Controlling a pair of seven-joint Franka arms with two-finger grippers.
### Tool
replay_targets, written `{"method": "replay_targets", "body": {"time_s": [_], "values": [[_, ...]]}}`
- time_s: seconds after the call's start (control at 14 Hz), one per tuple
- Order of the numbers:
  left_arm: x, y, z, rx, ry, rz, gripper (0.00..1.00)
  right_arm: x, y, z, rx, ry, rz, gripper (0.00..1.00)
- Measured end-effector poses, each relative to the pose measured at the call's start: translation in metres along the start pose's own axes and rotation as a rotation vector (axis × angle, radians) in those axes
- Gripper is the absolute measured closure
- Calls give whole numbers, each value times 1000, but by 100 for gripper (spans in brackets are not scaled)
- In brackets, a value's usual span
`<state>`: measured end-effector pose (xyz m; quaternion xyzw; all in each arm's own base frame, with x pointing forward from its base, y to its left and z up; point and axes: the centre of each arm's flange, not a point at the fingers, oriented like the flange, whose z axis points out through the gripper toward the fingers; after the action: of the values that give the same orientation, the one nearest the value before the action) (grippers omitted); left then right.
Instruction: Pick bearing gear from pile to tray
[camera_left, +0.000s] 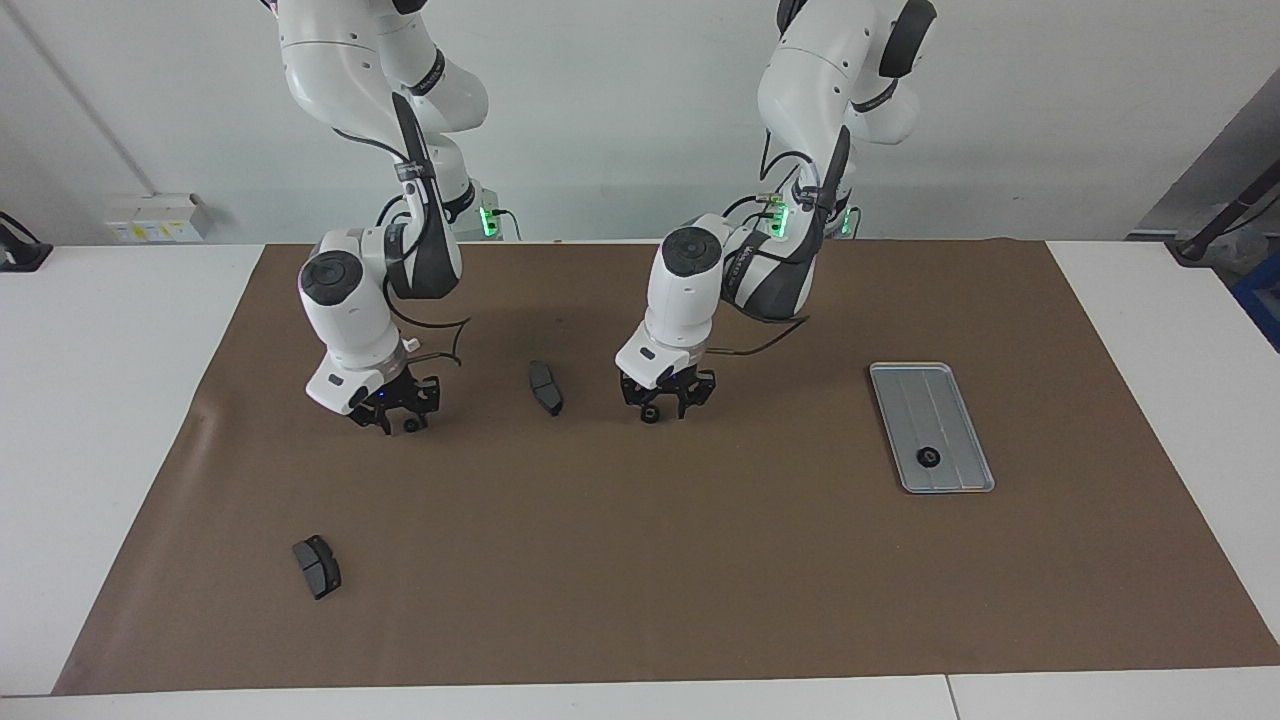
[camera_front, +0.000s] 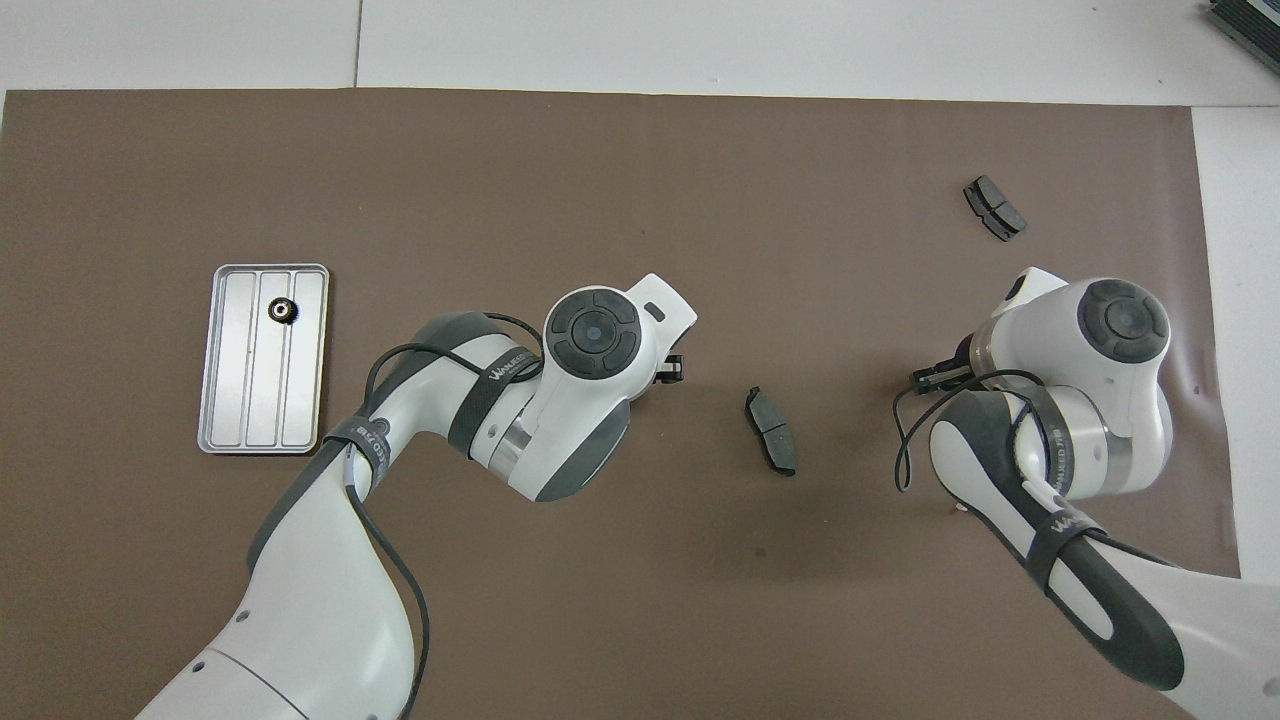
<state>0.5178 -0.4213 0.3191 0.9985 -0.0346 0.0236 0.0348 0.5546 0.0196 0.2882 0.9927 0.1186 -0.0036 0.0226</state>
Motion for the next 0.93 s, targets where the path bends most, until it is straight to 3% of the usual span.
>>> {"method": "replay_targets", "body": {"time_s": [0.5,0.57,0.71,0.86,0.93], "values": [[-10,9,13,11,-18,16,40,-7,-3,2,2,-11,-2,49],[-11,11,15,12,-21,18,40,-7,-4,1,3,-9,-3,59],[-12,12,17,14,-24,20,40,-7,-4,0,3,-8,-4,61],[-12,12,18,15,-24,19,41,-7,-4,0,3,-8,-3,81],[-12,12,18,15,-24,19,43,-7,-4,0,3,-8,-3,85]]}}
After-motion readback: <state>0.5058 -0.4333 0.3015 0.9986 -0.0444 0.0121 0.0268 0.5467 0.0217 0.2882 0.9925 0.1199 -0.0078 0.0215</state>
